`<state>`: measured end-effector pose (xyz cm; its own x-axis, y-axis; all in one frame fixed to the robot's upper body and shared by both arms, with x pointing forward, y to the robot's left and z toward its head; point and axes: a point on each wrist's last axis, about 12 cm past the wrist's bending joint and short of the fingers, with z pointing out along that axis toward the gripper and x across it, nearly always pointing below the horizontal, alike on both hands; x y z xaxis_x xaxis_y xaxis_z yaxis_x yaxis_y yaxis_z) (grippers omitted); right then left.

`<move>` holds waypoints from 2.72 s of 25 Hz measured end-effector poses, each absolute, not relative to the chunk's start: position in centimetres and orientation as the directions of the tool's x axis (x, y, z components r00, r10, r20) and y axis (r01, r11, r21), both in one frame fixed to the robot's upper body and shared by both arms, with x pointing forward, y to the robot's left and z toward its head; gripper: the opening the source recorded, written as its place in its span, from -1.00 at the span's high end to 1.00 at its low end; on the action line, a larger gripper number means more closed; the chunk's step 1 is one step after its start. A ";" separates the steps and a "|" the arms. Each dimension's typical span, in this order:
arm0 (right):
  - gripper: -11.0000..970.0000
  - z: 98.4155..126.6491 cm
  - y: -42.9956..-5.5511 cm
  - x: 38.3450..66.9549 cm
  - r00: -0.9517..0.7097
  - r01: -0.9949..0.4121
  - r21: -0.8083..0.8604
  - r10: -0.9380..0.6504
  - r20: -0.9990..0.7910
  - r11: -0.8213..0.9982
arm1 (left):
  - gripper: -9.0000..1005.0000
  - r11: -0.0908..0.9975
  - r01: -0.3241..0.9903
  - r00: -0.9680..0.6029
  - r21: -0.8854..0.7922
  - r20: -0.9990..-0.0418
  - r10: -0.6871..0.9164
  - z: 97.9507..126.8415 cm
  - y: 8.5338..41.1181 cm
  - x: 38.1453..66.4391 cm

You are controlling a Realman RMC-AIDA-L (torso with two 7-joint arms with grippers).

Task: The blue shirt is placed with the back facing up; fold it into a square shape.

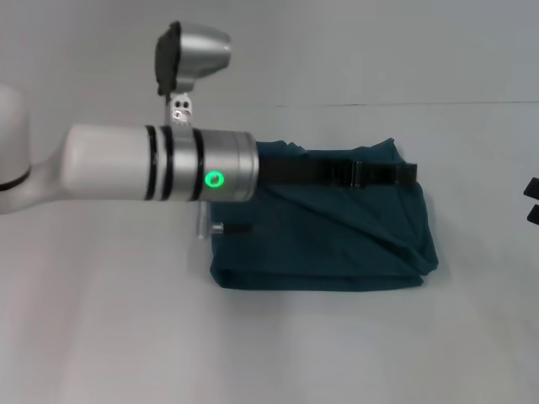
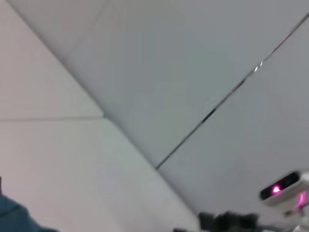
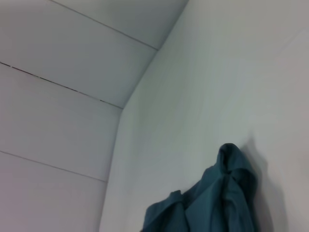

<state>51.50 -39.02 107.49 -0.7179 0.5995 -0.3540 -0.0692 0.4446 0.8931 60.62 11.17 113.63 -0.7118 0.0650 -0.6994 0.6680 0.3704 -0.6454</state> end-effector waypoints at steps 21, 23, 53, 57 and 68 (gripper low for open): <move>-0.42 114.6 -28.8 63.5 -0.788 -0.445 0.569 -0.001 -0.616 0.692 | -0.68 0.417 0.189 -0.790 -0.889 -0.390 -0.472 111.3 31.6 56.2; -0.42 115.4 -25.9 65.1 -0.768 -0.500 0.498 -0.098 -0.633 0.708 | -0.69 0.424 0.176 -0.787 -0.888 -0.386 -0.481 111.1 32.0 55.9; -0.41 113.9 -10.2 66.3 -0.597 -0.715 0.119 -0.513 -0.617 0.688 | -0.68 0.410 0.109 -0.758 -0.905 -0.343 -0.554 109.6 33.1 54.7; -0.41 113.8 -10.1 66.5 -0.608 -0.694 0.114 -0.493 -0.622 0.711 | -0.68 0.410 0.113 -0.759 -0.905 -0.345 -0.552 109.6 32.9 54.9; 0.31 113.8 -9.9 66.5 -0.597 -0.701 0.100 -0.504 -0.625 0.706 | -0.68 0.415 0.103 -0.752 -0.904 -0.344 -0.563 109.5 33.0 54.9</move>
